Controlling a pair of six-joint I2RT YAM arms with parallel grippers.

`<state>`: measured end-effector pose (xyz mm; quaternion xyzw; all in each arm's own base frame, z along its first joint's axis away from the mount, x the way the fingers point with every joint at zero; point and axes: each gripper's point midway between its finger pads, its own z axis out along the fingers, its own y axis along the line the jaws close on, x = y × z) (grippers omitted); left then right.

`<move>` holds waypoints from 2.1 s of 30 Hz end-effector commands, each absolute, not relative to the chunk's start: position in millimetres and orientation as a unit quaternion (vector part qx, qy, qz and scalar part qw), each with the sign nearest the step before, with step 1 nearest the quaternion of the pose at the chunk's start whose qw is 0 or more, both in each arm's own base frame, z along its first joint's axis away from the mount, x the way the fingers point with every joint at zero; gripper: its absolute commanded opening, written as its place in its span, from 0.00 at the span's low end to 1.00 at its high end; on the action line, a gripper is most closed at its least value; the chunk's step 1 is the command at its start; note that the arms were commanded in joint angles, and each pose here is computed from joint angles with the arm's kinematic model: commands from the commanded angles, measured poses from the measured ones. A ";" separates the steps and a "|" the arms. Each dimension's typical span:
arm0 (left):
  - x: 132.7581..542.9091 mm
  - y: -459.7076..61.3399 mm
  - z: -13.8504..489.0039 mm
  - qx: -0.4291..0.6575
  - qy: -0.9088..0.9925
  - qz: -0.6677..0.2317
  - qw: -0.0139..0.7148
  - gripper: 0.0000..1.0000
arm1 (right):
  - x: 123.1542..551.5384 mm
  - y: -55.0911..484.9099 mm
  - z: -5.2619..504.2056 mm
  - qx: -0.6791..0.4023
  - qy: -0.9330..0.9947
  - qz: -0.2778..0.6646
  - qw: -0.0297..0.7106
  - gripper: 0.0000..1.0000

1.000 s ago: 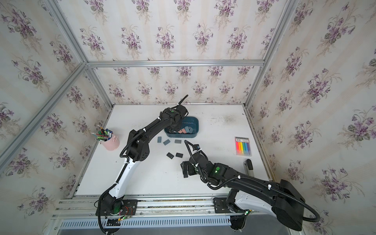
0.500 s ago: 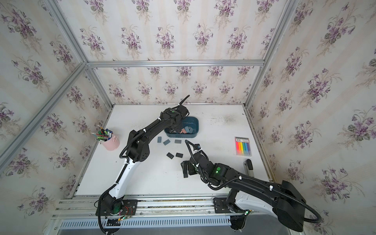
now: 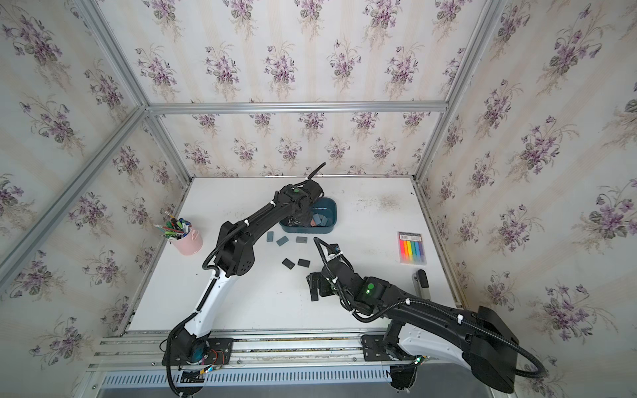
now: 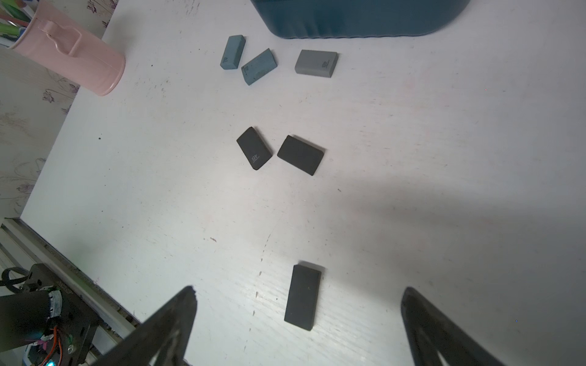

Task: Put the eraser in the storage box
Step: Place the eraser in the storage box, then pick up the eraser from the center of the board.

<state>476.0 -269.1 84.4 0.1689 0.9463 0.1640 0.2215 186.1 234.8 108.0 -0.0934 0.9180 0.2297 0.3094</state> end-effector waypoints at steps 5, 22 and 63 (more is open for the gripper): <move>477.7 -277.6 104.6 0.182 0.933 0.182 0.252 0.99 | 188.4 235.8 111.1 -0.081 0.915 0.236 0.316 1.00; 455.1 -222.9 249.3 0.033 0.936 0.083 0.340 0.99 | 173.5 235.7 64.8 -0.095 0.947 0.154 0.266 0.97; 367.9 -152.1 270.7 -0.035 0.943 0.070 0.323 0.99 | 149.6 250.6 9.4 -0.108 0.975 0.047 0.188 0.46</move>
